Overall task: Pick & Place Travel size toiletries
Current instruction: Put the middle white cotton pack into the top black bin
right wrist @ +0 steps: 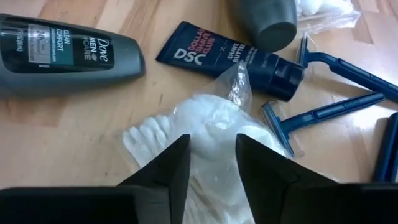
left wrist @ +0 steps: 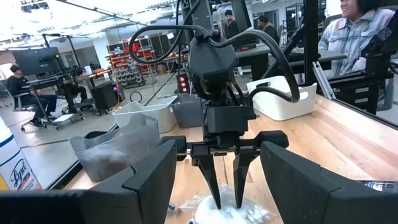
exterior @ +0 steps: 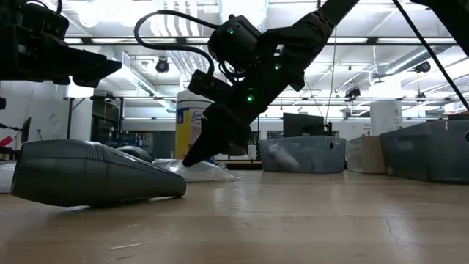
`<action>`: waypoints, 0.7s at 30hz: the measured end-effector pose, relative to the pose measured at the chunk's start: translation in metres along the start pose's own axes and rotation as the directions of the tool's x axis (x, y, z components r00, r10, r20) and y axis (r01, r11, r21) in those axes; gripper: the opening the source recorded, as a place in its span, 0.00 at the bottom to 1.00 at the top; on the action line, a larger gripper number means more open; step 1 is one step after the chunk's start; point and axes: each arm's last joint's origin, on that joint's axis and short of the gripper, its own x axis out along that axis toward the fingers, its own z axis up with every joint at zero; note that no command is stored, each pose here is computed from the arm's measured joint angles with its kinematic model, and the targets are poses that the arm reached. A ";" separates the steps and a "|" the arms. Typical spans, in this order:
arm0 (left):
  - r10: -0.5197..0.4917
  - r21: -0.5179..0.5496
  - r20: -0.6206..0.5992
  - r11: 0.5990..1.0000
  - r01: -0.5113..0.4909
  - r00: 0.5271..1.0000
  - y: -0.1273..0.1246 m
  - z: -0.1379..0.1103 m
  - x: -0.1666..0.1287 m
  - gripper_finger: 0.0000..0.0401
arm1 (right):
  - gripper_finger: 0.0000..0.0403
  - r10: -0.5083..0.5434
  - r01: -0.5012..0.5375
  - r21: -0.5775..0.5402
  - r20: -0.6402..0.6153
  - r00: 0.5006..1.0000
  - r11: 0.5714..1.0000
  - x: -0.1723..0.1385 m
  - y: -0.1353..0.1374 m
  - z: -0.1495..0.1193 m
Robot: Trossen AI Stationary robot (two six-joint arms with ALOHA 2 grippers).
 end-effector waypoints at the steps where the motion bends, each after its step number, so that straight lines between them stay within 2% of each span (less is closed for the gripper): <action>1: 0.000 0.000 0.000 1.000 0.000 1.000 0.000 0.000 0.000 0.59 | 0.27 0.000 0.000 -0.001 0.000 1.000 1.000 0.000 0.000 0.000; 10: 0.000 0.000 0.000 1.000 0.000 1.000 0.000 0.000 0.000 0.59 | 0.04 0.007 -0.007 0.000 -0.027 1.000 1.000 0.000 0.000 -0.003; 21: 0.000 0.000 0.000 1.000 0.000 1.000 0.000 0.000 0.000 0.59 | 0.02 0.080 -0.081 -0.005 -0.017 0.997 0.997 -0.023 -0.001 0.010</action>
